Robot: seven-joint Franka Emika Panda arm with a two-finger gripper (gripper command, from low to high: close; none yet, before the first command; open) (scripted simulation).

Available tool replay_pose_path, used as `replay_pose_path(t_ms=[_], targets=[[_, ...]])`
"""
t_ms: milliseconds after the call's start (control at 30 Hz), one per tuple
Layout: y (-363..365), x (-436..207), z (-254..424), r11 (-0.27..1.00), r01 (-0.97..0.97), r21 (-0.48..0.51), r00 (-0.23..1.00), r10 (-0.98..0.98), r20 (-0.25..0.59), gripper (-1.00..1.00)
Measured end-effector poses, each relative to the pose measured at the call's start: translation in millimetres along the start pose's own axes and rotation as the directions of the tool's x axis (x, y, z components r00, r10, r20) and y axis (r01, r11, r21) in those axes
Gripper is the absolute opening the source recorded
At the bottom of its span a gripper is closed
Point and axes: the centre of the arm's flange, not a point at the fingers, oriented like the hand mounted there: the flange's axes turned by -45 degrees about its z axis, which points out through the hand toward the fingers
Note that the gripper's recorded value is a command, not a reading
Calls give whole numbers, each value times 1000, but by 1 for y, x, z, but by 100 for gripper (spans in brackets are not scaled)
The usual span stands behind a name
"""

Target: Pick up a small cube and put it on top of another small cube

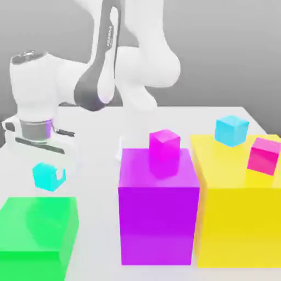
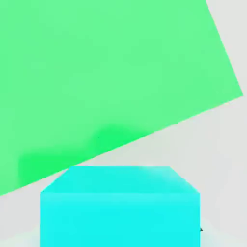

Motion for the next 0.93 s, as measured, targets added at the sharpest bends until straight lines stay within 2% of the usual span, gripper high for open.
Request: replay_pose_path(t_ms=[333, 633, 700, 800, 833, 933], targets=[[-119, -8, -101, 994, -110, 1, 994, 110, -13, -100], [-216, -79, -191, 983, -181, 39, 983, 182, -8, -100], [-227, -91, -190, 981, -187, 45, 982, 188, -5, -100], [-232, -94, -153, 981, -189, 46, 982, 190, -4, -100], [-232, -95, -145, 981, -190, 46, 982, 190, -4, 100], [-232, -95, -145, 981, -190, 46, 982, 190, -4, 100]])
